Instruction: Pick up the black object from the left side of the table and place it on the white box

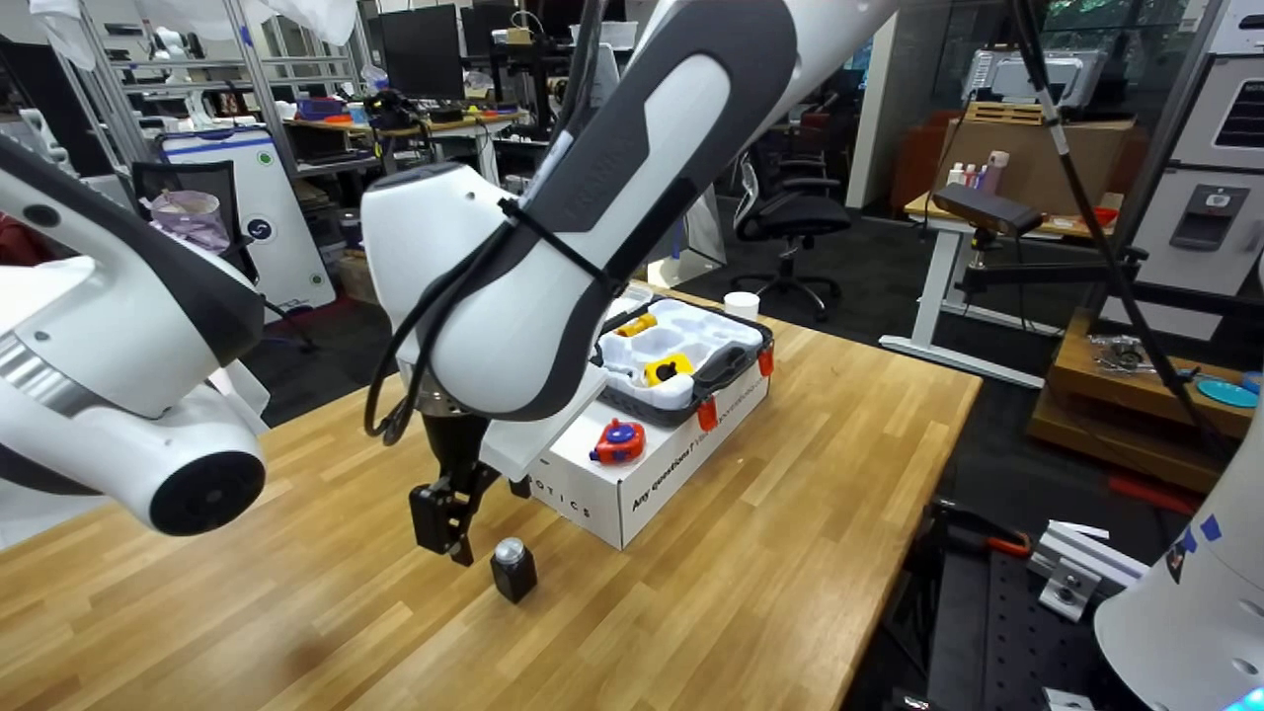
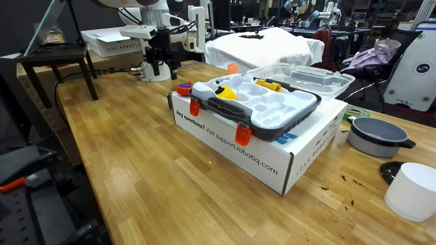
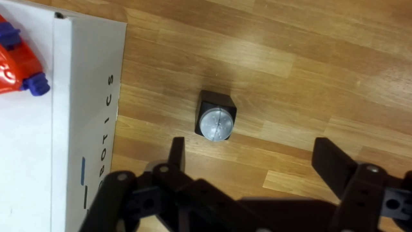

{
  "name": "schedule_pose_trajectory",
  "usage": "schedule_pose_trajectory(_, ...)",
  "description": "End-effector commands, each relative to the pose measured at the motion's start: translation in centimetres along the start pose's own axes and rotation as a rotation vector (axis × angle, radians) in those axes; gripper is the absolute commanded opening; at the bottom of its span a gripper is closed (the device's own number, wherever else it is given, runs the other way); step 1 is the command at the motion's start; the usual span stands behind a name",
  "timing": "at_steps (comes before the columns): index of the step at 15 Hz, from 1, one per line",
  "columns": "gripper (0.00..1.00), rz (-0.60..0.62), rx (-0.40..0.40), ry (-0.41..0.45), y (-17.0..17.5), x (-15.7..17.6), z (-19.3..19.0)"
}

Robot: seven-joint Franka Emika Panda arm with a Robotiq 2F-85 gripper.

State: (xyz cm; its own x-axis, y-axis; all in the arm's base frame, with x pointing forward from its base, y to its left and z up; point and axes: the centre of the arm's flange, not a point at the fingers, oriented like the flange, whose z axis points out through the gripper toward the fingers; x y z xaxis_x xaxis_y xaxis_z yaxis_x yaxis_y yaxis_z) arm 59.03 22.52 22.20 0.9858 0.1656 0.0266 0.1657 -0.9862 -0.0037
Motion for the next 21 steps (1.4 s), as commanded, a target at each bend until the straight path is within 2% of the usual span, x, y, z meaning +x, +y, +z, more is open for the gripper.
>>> schedule_pose_trajectory(1,1.0,-0.022,-0.019,-0.02,0.0,1.4,1.0)
schedule_pose_trajectory(9,1.0,-0.029,-0.054,-0.066,0.4,0.9,3.2)
schedule_pose_trajectory(21,1.0,0.012,-0.012,-0.091,0.1,1.9,6.6)
